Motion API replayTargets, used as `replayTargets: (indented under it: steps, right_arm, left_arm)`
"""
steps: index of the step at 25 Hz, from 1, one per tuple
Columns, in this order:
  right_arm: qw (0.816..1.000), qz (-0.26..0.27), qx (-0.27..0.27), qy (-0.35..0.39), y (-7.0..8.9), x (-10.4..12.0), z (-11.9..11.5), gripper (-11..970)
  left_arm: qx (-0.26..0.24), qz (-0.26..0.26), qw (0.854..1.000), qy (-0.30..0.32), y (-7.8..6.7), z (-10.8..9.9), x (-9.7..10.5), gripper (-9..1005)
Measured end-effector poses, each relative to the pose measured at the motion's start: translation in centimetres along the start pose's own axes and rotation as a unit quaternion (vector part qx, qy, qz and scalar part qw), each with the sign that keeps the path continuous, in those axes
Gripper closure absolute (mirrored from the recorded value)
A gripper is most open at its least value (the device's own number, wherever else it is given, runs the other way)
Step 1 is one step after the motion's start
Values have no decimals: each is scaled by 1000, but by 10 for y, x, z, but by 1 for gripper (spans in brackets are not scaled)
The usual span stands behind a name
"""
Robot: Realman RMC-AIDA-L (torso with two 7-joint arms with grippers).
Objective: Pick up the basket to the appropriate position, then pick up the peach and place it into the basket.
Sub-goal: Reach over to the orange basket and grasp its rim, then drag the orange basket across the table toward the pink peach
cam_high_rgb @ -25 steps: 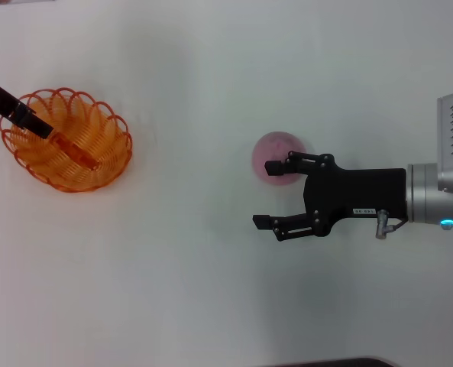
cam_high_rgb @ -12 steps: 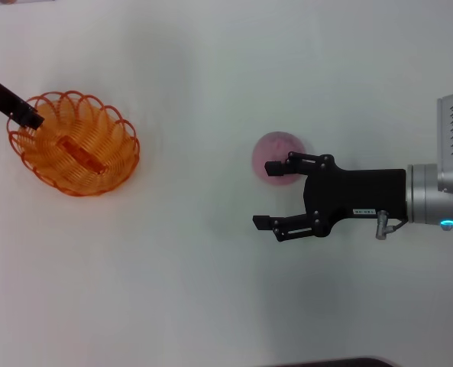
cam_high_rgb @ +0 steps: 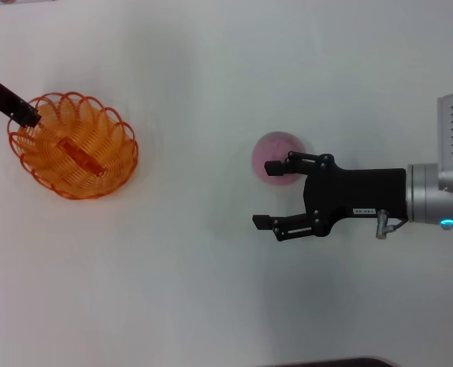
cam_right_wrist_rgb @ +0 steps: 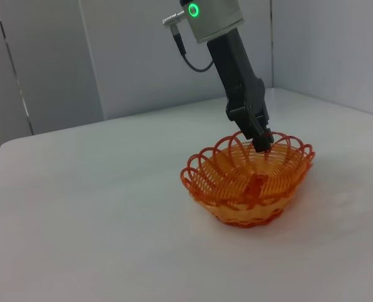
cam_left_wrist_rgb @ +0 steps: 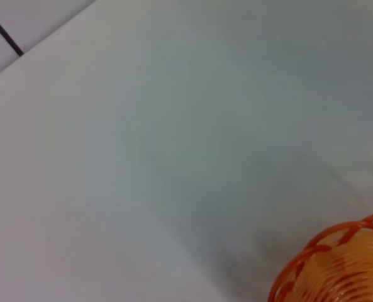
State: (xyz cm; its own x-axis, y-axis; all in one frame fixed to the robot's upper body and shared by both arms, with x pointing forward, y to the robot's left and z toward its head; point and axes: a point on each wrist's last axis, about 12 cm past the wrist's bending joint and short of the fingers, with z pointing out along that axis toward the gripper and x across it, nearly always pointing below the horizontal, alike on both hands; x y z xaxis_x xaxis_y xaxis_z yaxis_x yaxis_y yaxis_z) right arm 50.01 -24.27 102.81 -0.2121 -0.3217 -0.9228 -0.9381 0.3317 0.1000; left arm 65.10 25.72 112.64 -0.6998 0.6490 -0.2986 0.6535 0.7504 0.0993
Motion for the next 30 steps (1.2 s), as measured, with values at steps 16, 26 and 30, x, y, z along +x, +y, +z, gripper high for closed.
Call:
replayTargets:
  steps: [16,26,30]
  right_arm:
    - [1000,3,-4,-3,1,-1,0,12]
    - [1000,-2,-13,-11,2,-5,-1,12]
    - [1000,-3,-16,-11,2,-6,0,12]
  left_arm:
    - [74,-150,986,-11,14,-39,-1,866]
    - [116,-210,971,-15,21,-47,15,932]
    - [137,-226,964,-16,21,-47,21,933]
